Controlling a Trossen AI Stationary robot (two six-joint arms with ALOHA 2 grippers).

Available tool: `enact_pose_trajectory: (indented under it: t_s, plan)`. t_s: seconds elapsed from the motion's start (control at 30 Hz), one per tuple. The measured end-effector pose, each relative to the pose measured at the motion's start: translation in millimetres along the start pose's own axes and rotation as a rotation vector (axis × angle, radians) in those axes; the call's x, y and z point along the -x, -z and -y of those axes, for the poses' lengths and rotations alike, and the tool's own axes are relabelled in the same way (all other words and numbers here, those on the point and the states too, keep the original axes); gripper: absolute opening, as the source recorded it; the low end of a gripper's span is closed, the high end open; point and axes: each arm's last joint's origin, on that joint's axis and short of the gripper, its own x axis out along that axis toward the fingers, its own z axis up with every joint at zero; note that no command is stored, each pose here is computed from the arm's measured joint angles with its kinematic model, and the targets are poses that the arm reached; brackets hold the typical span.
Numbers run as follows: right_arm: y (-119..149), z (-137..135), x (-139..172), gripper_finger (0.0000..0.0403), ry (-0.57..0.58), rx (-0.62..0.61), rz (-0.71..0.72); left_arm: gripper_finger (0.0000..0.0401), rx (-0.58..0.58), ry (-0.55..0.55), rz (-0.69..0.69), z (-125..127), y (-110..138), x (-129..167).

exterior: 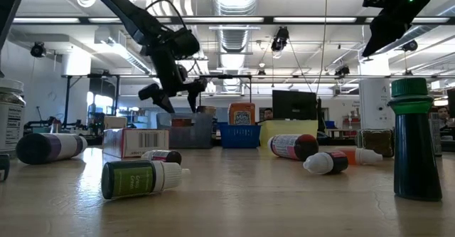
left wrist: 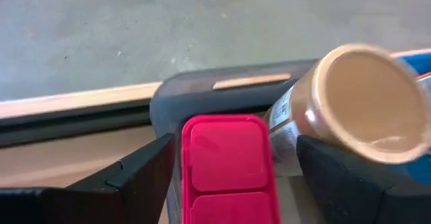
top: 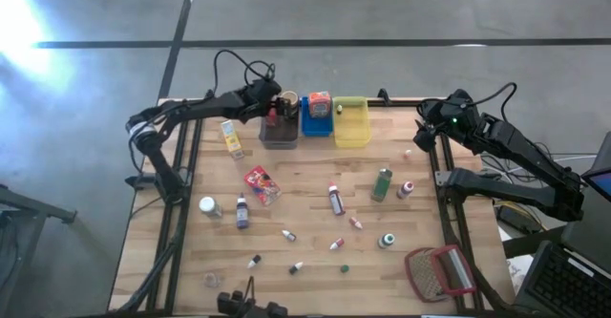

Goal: Pick & Place Kitchen Items
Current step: Put the top orange food coloring bottle into the yellow bin

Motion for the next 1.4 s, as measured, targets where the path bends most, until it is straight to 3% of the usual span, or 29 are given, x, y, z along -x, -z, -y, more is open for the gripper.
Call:
enact_pose_trajectory:
  t_s: [0.63, 1.03, 1.23, 1.4]
  plan:
    - [0.0, 0.0, 0.0, 0.0366, -0.001, 0.003, 0.0, 0.0314, 0.079, 0.251, 0.219, 0.7, -34.9, 109.5]
    - [0.0, -0.1, 0.0, 0.0366, 0.0, 0.0, 0.0, 0.0312, 0.095, 0.335, 0.23, 0.6, -38.9, 122.6]
    - [0.0, 0.0, 0.0, 0.0366, 0.0, 0.003, 0.0, 0.0301, -0.123, 0.56, 0.265, 19.2, -35.9, 139.2]
    - [0.0, 0.0, 0.0, 0.0366, 0.0, 0.002, 0.0, 0.0289, -0.312, 0.711, 0.399, 40.7, -24.5, 173.6]
